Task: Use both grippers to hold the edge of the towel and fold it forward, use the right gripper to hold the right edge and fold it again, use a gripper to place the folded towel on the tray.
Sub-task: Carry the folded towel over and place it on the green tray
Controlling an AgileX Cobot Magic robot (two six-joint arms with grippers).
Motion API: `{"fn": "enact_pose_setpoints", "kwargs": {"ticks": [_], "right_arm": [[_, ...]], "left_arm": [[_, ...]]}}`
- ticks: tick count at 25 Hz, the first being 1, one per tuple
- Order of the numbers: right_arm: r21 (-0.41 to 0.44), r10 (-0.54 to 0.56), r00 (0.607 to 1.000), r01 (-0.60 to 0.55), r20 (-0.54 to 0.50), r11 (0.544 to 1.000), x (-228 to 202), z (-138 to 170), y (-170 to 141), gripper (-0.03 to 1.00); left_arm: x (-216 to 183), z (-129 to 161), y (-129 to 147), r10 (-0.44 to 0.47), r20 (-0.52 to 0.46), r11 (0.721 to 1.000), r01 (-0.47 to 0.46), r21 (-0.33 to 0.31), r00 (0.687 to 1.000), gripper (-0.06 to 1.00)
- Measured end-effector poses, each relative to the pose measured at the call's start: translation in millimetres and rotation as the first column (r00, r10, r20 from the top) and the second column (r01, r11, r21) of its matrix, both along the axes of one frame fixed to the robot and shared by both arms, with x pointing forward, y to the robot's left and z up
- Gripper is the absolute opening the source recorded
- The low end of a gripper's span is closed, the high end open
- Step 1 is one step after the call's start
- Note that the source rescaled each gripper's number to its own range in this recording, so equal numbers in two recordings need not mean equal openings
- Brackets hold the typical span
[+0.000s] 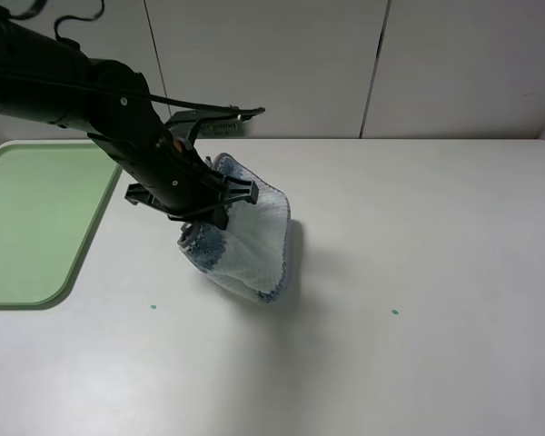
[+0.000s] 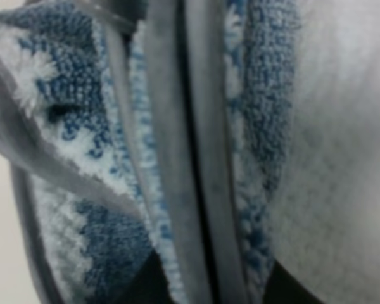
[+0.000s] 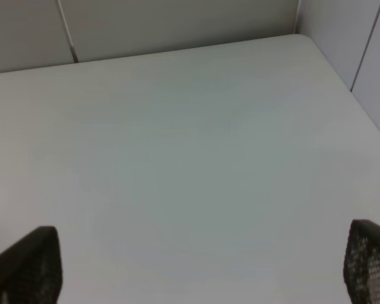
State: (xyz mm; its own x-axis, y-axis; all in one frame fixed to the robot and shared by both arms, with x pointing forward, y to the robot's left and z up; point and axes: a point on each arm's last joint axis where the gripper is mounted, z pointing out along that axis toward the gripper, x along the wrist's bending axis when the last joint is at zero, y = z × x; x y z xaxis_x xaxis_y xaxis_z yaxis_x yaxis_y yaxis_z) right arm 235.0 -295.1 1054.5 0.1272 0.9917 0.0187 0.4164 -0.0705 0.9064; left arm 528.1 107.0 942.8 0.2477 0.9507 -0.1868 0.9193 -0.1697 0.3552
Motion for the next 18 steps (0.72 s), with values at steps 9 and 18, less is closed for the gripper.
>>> {"fn": "enact_pose_setpoints", "kwargs": {"ticks": [9, 18], "right_arm": [[0.0, 0.0, 1.0, 0.0, 0.0, 1.0, 0.0, 0.0, 0.0, 1.0], [0.0, 0.0, 1.0, 0.0, 0.0, 1.0, 0.0, 0.0, 0.0, 1.0]], "left_arm": [[4.7, 30.0, 38.6, 0.013, 0.036, 0.996, -0.016, 0.089, 0.999, 0.12], [5.9, 43.5, 65.9, 0.008, 0.035, 0.987, -0.014, 0.158, 0.999, 0.12]]}}
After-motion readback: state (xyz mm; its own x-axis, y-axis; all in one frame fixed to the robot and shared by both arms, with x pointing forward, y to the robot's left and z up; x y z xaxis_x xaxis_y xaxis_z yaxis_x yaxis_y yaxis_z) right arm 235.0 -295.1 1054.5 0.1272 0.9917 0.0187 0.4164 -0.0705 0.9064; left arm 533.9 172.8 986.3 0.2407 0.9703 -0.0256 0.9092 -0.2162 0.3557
